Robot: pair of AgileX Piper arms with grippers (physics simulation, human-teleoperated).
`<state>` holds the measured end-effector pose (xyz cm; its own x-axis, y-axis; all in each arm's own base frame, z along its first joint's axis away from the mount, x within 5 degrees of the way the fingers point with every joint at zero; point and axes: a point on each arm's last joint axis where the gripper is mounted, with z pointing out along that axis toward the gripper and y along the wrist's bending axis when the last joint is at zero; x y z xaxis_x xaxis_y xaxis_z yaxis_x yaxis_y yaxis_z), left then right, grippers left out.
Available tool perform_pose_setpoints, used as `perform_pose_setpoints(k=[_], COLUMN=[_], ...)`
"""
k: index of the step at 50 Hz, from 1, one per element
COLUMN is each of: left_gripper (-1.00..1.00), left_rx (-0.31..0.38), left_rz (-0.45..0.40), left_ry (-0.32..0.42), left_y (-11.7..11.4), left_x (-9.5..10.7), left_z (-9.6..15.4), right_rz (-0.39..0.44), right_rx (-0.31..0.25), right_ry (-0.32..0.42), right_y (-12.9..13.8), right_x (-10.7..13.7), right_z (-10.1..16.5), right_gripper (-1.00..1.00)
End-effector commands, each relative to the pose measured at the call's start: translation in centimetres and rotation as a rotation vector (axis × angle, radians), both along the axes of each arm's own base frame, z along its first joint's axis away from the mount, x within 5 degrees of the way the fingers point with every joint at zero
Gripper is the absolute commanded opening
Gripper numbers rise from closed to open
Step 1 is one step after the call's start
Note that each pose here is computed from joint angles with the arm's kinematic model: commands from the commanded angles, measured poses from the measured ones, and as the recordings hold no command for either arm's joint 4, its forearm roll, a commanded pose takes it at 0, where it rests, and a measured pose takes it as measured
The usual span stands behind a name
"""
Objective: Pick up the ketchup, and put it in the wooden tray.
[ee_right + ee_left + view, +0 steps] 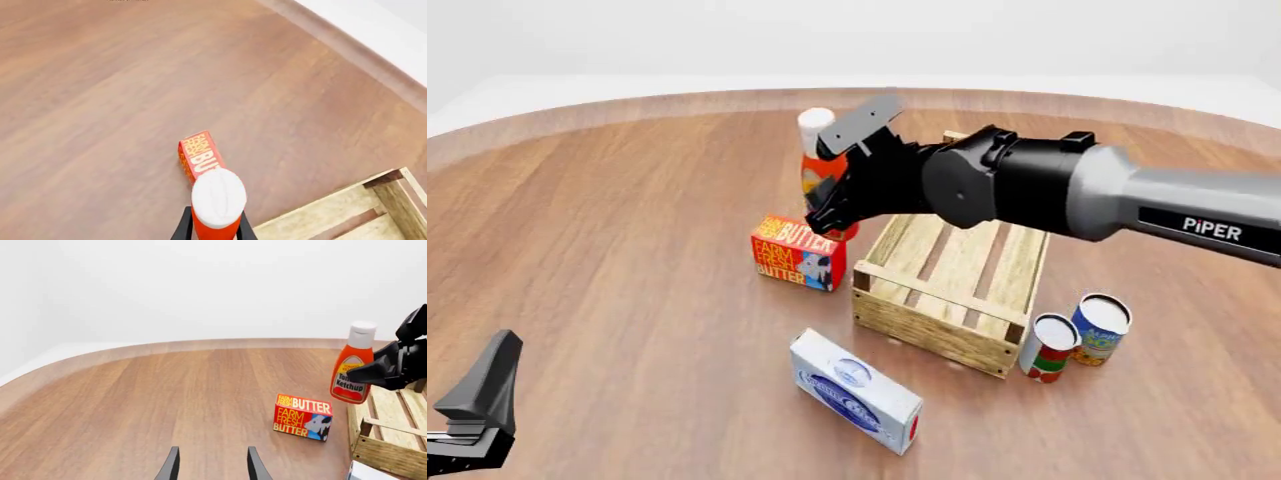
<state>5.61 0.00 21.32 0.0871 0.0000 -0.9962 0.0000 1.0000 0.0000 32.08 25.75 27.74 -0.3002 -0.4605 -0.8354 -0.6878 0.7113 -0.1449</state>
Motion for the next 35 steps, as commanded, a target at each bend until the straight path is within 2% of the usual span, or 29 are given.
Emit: perform_pose_setpoints(k=[1,13,22,35], left_gripper=[1.00,1.00,1.00,1.00], left_rx=[0.000,0.000,0.000,0.000], left_rz=[0.000,0.000,0.000,0.000], left_ry=[0.000,0.000,0.000,0.000], left_y=[0.0,0.0,0.0,0.0], left_x=[0.0,0.0,0.0,0.0], left_z=[0.0,0.0,0.0,0.0], right_rz=[-0.086,-0.189,-0.281,-0.383], right_rx=[0.018,0.008,-0.014,-0.028], right_ry=[0.005,0.018,0.034,0.051], right_y=[-2.6,-5.9,-9.3,-13.4], right_x=[1.7,4.3,6.8,8.8], right_z=[0.9,-0.1,-2.2,-4.5], right_gripper=[-1.00,-1.00,-1.00,-1.00])
